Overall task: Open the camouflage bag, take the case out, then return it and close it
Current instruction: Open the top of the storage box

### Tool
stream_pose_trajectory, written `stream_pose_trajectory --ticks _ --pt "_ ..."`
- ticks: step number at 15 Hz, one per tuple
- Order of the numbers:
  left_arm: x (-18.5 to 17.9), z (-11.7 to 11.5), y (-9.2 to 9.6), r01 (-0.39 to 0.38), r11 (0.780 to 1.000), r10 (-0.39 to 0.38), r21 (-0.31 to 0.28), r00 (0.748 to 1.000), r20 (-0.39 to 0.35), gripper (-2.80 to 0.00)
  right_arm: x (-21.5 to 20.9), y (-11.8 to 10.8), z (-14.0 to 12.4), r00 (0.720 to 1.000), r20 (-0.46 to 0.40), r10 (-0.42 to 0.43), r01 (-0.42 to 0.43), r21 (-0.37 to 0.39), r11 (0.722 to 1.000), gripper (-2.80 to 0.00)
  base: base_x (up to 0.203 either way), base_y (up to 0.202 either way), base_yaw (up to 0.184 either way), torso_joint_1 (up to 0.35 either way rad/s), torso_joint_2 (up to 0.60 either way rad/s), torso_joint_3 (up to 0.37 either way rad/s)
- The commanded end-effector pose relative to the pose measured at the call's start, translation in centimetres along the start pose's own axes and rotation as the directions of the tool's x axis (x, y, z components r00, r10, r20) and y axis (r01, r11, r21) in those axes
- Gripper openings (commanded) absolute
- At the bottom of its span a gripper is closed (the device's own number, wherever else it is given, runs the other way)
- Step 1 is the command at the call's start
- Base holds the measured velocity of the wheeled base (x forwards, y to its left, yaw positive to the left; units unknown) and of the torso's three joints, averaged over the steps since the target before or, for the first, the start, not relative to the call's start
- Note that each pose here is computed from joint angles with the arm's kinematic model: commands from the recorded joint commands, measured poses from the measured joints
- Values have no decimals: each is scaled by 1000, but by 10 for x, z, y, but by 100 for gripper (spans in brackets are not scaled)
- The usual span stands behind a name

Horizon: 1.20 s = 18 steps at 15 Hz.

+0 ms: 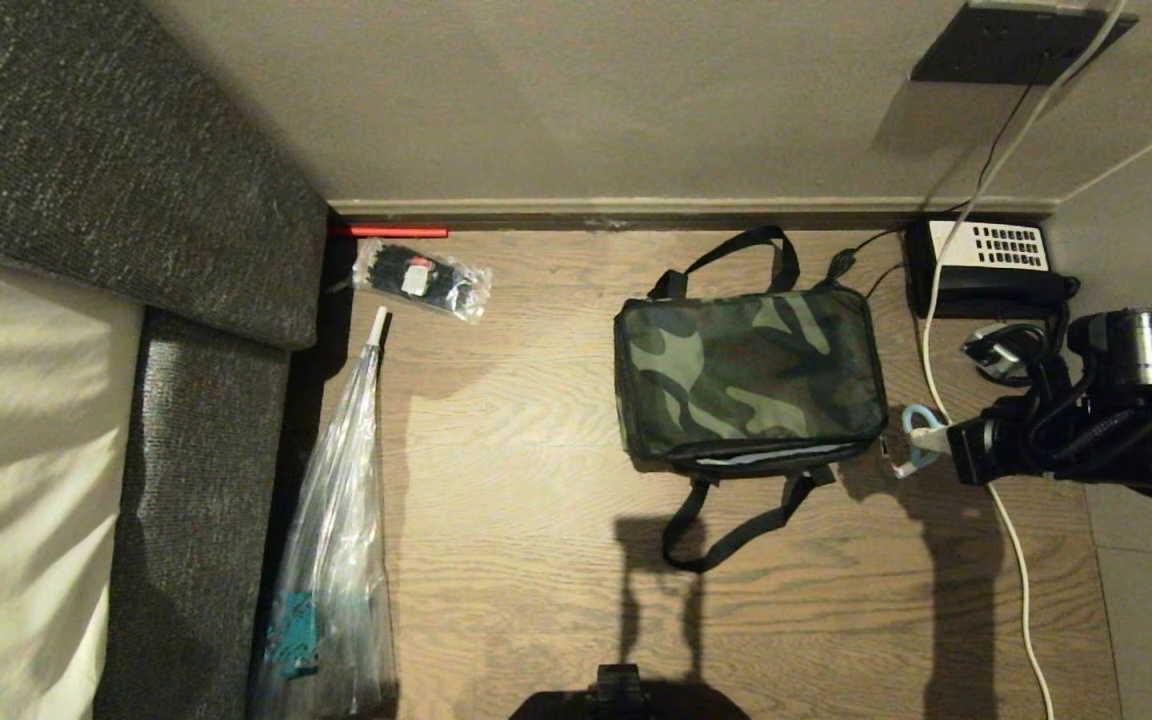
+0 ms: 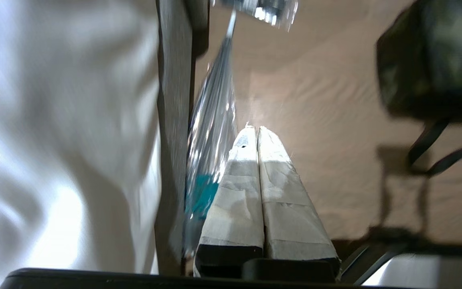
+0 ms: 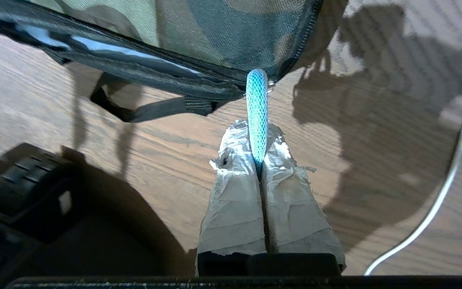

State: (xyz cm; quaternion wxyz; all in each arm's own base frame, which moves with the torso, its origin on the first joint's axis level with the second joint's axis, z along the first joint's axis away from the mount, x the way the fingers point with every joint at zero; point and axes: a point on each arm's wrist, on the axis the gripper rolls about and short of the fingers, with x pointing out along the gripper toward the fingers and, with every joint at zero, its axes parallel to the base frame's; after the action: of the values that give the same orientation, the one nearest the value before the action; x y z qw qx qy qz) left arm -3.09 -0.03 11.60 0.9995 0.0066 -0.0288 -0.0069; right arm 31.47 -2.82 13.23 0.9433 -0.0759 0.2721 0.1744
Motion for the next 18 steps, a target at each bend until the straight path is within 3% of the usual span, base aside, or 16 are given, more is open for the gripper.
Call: stream_pose_trajectory --ticks 1,3,5,7,9,12,15,16,18 --pt "23 51 1 6 998 -11 -59 996 -90 -280 -5 5 4 1000 -4 14 -14 3 1000 -280 0 0 0 0 0 0" --pt "72 87 1 25 987 -62 -158 970 -234 -280 -5 8 10 1000 -10 26 -26 9 1000 -280 0 0 0 0 0 0" --pt "129 103 -1 62 968 -149 -244 924 -354 -280 -1 11 17 1000 -11 18 -17 41 999 -280 0 0 0 0 0 0" --pt "190 100 -8 104 935 -258 -339 856 -449 -280 3 12 20 1000 -15 15 -14 61 998 -280 0 0 0 0 0 0" --pt "246 87 -25 145 891 -364 -430 795 -485 -280 6 11 23 1000 -16 15 -14 73 997 -280 0 0 0 0 0 0" --pt "318 59 -77 232 810 -518 -539 713 -472 -280 6 11 21 999 -33 17 -13 114 993 -280 0 0 0 0 0 0" --pt "357 46 -150 328 690 -664 -645 641 -384 -280 6 12 18 999 -47 22 -15 128 992 -280 0 0 0 0 0 0" --pt "365 40 -169 346 661 -692 -666 624 -363 -280 6 12 18 999 -47 22 -15 145 989 -280 0 0 0 0 0 0" --pt "380 27 -190 358 634 -718 -685 602 -349 -280 7 11 18 999 -49 22 -14 159 987 -280 0 0 0 0 0 0"
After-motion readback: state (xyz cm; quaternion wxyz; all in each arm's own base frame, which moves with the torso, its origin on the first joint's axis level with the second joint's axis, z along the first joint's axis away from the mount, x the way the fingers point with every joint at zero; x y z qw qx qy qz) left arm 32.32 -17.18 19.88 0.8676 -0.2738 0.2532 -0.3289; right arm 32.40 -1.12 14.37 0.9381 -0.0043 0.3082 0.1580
